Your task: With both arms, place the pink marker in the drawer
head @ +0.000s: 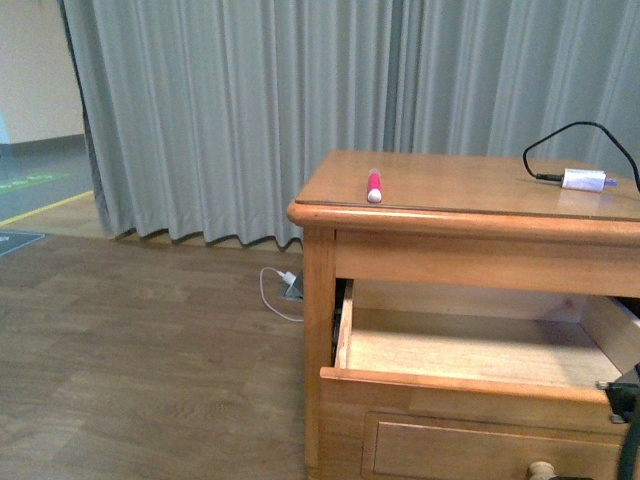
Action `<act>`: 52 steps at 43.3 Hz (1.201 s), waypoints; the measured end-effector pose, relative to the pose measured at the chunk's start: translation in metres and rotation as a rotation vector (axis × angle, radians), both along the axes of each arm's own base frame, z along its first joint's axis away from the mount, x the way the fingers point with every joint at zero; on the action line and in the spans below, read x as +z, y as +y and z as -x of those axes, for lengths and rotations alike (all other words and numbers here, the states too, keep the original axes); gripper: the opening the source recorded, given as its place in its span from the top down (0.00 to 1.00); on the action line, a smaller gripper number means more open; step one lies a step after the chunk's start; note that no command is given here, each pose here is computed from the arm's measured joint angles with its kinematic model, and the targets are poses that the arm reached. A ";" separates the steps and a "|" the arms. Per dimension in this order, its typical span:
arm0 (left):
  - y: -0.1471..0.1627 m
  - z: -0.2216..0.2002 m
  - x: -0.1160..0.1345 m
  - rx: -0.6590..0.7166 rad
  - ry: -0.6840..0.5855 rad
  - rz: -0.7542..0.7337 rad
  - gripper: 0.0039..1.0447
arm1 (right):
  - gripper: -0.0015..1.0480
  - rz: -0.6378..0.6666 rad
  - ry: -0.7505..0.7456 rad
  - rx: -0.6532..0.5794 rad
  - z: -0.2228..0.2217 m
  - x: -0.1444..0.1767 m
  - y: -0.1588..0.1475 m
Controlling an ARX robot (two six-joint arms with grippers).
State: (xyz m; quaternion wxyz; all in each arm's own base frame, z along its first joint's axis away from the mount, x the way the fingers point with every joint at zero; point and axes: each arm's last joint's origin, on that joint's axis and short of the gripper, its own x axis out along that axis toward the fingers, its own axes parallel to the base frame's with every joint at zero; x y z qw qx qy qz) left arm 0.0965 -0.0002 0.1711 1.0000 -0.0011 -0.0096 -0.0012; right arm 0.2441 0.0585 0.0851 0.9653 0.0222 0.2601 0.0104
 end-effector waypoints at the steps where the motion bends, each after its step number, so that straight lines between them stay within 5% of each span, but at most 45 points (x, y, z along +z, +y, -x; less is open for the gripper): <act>1: 0.000 0.000 0.000 0.000 0.000 0.000 0.06 | 0.24 -0.008 -0.001 0.006 0.003 0.006 -0.001; 5: 0.000 0.000 0.000 0.000 0.000 0.000 0.06 | 0.06 -0.039 -0.017 0.018 0.022 0.042 -0.011; 18: 0.000 0.000 0.000 0.000 0.000 0.000 0.06 | 0.08 -0.077 -0.182 0.019 0.095 0.142 -0.035; 43: 0.000 0.000 0.000 0.009 0.001 0.014 0.06 | 0.08 -0.111 -0.207 0.035 0.103 0.147 -0.029; 52: -0.010 -0.010 0.010 0.056 0.093 0.107 0.06 | 0.08 -0.111 -0.207 0.035 0.103 0.147 -0.029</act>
